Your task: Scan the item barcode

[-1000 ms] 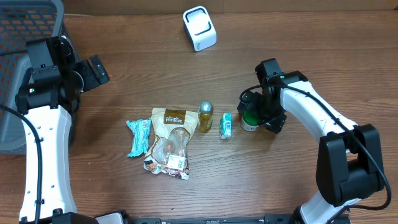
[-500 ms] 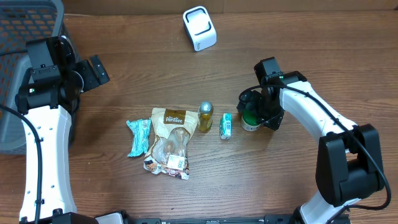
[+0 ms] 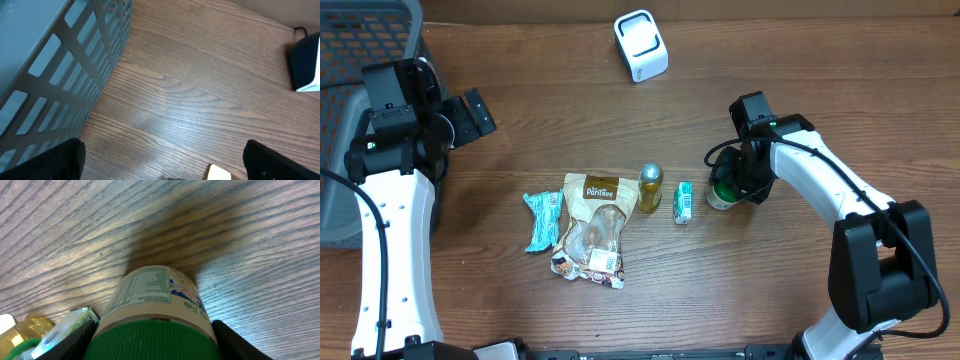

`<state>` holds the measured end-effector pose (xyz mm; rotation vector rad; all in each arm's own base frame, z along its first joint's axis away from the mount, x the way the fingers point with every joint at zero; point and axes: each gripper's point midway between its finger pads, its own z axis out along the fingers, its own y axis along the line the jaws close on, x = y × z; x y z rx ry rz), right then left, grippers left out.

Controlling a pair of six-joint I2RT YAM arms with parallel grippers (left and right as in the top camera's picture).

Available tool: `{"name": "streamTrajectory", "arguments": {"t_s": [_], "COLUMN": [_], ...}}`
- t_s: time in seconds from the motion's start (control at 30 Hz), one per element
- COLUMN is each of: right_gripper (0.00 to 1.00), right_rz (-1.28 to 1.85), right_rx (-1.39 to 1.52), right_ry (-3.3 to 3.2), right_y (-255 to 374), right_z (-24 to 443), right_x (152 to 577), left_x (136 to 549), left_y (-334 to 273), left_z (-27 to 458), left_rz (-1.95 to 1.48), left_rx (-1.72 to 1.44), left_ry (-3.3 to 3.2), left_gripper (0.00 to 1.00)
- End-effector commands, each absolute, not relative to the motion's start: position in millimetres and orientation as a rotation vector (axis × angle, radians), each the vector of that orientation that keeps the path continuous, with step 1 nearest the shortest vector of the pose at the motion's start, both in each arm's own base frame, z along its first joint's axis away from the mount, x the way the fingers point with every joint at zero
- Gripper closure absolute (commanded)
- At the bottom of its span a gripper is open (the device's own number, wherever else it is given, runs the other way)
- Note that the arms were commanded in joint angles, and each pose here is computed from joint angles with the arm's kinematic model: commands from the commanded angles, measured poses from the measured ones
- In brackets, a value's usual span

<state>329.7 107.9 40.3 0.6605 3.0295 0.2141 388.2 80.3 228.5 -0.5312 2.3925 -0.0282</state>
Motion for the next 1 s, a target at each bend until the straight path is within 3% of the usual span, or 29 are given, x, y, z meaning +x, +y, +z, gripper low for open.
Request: {"name": "streamTrajectory", "arguments": {"t_s": [0.0,0.13,0.47,0.53,0.57,0.97], "right_gripper": [0.41,0.34,0.34,0.20,0.19,0.18], "right_rz": [0.085,0.061,0.025,0.027,0.028,0.039], "right_rx": [0.559,0.431,0.284,0.283,0.283,0.283], "right_ry": [3.029,3.045,3.034,3.031,3.030,3.027], "right_y": [94.8,92.5,89.0,89.2,89.3,90.7], "right_z": [36.1,36.0,36.8,36.9,36.9,33.1], "right_x": [330.1,330.1,335.6,336.4,336.8,337.6], "left_x": [390.9,390.9,390.9,390.9,390.9,390.9], "left_y": [80.0,80.0,80.0,80.0,80.0,80.0], "left_z": [239.9,239.9,239.9,239.9,239.9,239.9], "left_rz": [-0.022,-0.022,-0.022,-0.022,-0.021,-0.022], "left_rx": [-0.500,-0.500,-0.500,-0.500,-0.499,-0.500], "left_ry": [2.370,2.370,2.370,2.370,2.370,2.370], "left_gripper": [0.00,0.01,0.01,0.00,0.00,0.01]}}
